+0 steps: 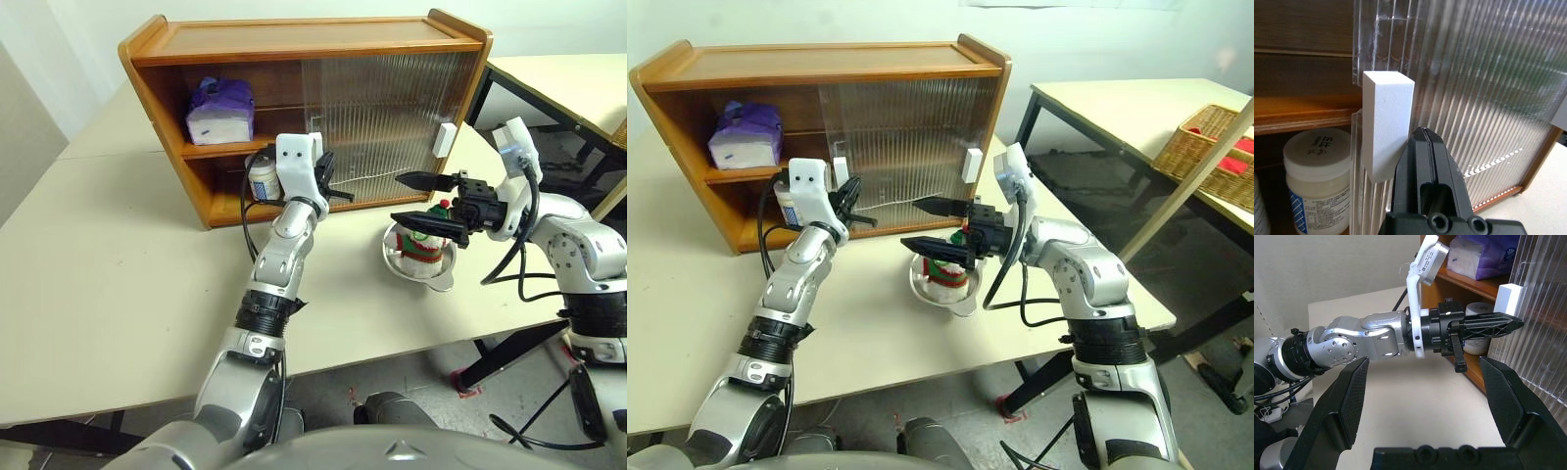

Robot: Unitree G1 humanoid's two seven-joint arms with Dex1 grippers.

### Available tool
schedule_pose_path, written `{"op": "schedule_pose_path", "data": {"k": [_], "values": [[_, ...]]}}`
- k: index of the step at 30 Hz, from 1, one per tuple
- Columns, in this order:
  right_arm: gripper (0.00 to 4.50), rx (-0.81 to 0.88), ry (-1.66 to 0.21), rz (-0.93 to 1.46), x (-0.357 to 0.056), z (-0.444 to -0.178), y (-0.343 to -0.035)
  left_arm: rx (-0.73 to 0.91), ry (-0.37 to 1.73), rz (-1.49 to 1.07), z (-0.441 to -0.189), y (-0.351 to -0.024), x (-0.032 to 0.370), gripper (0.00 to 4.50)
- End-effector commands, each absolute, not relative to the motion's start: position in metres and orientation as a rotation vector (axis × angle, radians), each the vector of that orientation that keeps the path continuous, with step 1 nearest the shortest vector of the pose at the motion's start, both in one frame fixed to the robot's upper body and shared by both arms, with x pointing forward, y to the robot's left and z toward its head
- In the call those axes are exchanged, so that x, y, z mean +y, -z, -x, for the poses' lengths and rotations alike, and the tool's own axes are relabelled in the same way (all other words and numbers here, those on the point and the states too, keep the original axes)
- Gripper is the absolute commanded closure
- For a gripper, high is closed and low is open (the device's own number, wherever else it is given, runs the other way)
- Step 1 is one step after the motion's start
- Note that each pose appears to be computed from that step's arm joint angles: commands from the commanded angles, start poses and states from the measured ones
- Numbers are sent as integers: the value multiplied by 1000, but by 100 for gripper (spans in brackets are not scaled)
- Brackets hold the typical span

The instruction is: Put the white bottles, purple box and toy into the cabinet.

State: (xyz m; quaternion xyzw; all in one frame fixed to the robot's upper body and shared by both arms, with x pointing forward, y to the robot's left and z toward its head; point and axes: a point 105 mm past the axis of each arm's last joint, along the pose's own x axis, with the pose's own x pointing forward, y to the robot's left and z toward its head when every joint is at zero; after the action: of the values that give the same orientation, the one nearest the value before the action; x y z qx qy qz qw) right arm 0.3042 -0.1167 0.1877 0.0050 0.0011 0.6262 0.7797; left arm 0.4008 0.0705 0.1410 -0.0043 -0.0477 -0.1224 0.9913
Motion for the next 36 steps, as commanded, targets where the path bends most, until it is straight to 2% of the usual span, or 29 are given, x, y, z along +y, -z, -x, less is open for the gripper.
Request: {"op": "schedule_pose_path", "data": {"k": [1,8,17,29,36], "values": [[0,-8,-1363,-2,-116,-304,-191,-114,188,10,-401,-144,84,448],[0,-8,-1366,-4,-115,-305,-190,-128,59,0,-400,-146,112,448],[0,-8,-1373,-6,-114,-306,-190,-144,-10,-9,-390,-148,131,448],[0,-5,-1387,-8,-112,-307,-190,-140,-202,-38,-380,-147,201,448],[0,-4,-1391,-10,-112,-308,-189,-149,-259,-60,-374,-150,223,448]]}}
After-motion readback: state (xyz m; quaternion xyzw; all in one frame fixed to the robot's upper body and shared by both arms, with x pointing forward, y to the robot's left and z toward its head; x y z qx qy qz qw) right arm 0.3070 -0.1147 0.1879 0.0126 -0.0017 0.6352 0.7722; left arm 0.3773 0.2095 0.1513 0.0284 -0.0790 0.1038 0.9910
